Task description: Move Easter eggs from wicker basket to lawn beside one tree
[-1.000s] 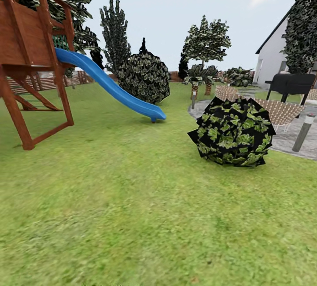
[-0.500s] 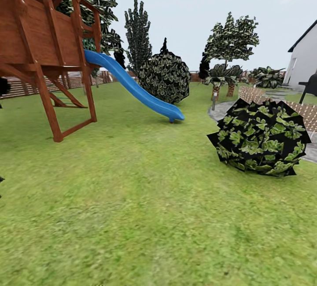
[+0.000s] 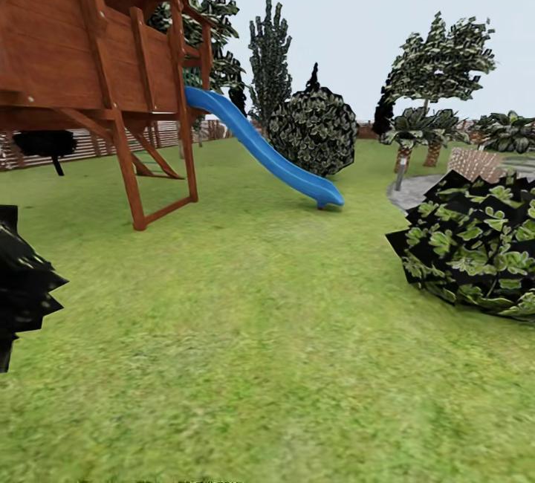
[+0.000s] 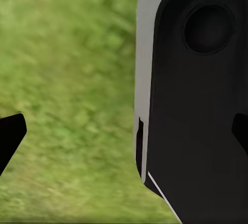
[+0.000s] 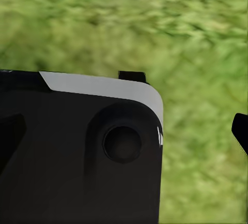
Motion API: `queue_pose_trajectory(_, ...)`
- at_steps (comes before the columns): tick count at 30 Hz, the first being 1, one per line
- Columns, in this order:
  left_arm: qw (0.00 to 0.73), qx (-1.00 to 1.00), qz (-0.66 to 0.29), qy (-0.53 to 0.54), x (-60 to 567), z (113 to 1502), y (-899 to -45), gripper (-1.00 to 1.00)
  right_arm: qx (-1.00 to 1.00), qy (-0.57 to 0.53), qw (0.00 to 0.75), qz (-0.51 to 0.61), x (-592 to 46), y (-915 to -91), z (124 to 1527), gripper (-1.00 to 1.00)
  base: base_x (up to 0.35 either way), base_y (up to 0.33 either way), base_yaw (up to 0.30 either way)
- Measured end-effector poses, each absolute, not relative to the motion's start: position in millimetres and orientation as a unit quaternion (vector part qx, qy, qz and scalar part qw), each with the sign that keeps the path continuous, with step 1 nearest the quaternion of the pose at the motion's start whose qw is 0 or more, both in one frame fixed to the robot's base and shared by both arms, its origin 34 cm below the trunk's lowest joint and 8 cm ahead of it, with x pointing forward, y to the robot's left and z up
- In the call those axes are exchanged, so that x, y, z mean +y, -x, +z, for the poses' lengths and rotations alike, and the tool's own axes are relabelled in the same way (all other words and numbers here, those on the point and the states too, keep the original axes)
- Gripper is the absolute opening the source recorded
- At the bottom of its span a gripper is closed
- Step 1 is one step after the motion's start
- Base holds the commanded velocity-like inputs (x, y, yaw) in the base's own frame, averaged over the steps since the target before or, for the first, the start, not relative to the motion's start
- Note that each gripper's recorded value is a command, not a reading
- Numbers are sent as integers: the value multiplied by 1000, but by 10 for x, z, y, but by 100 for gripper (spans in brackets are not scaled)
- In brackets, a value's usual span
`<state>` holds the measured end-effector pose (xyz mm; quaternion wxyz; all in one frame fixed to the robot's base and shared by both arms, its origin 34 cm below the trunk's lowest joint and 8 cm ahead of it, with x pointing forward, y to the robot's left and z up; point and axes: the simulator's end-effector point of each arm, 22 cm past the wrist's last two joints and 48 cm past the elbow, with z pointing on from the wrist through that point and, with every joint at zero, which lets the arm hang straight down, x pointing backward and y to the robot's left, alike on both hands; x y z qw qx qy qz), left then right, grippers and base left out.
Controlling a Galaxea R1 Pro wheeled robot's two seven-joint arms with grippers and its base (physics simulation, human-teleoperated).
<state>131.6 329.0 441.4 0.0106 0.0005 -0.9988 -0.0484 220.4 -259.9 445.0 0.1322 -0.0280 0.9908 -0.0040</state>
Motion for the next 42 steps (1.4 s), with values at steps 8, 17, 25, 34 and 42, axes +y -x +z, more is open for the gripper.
queue_pose_trajectory(8, 11, -999, -48, -1, 3290, 4414, -1316, 100, 991, 28, 132, -5, -2601, -2204, 4450, 100, 0, 0, 295)
queue_pose_trajectory(17, 11, -999, -48, -1, 3290, 4414, -1316, 100, 991, 28, 132, -5, -2602, -2204, 4450, 100, 0, 0, 295)
queue_pose_trajectory(25, 11, -999, -48, 0, 3290, 4414, -1316, 100, 991, 28, 132, -5, -2602, -2204, 4450, 100, 0, 0, 295)
queue_pose_trajectory(34, 11, -999, -48, 0, 3289, 4414, -1317, 100, 991, 28, 132, -6, -2621, -2207, 4451, 100, 0, 0, 213)
queue_pose_trajectory(42, 11, -999, -48, -1, 3292, 4415, -1317, 100, 991, 28, 131, -6, -2633, -2201, 4449, 100, 0, 0, 8)
